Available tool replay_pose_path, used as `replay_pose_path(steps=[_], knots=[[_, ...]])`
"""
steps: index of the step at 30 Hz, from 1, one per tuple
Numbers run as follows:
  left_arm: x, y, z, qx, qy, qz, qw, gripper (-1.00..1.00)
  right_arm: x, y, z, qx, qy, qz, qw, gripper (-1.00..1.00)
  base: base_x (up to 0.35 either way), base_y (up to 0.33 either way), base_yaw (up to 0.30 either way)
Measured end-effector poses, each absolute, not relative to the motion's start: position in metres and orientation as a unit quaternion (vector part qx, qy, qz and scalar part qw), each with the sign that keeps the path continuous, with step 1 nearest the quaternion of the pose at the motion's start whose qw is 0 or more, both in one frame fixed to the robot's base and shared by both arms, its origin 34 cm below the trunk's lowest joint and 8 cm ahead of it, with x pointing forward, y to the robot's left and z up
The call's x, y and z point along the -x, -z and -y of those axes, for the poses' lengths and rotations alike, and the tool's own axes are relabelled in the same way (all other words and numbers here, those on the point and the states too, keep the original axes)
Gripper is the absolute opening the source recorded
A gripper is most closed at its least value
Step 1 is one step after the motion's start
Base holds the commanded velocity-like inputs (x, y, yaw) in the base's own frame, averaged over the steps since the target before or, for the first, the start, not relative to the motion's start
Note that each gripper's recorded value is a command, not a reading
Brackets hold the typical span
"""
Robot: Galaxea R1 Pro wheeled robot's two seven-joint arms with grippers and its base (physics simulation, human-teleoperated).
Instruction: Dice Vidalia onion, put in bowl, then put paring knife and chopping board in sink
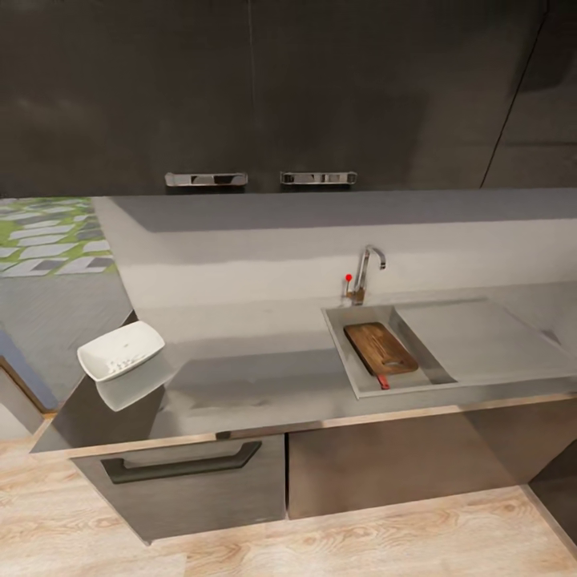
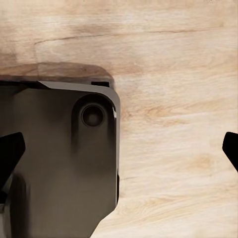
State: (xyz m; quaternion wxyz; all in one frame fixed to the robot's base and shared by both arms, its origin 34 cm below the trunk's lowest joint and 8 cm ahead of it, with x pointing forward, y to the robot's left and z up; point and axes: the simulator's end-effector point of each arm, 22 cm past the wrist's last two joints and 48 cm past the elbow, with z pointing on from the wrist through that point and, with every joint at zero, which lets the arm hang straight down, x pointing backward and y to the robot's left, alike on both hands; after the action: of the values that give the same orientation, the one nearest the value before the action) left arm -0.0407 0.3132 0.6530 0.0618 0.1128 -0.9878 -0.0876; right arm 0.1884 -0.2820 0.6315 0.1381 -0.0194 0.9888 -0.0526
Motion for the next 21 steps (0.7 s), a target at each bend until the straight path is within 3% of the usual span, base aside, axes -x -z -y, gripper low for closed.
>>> replay_pose_path(steps=[21], knots=[[0.029,-0.648,-0.313,-0.114,0.086,0.989,0.045,1.00,-0.201,-0.634,0.281,0.019,0.052,-0.986,0.155,1.00,0.000,0.000,0.000]])
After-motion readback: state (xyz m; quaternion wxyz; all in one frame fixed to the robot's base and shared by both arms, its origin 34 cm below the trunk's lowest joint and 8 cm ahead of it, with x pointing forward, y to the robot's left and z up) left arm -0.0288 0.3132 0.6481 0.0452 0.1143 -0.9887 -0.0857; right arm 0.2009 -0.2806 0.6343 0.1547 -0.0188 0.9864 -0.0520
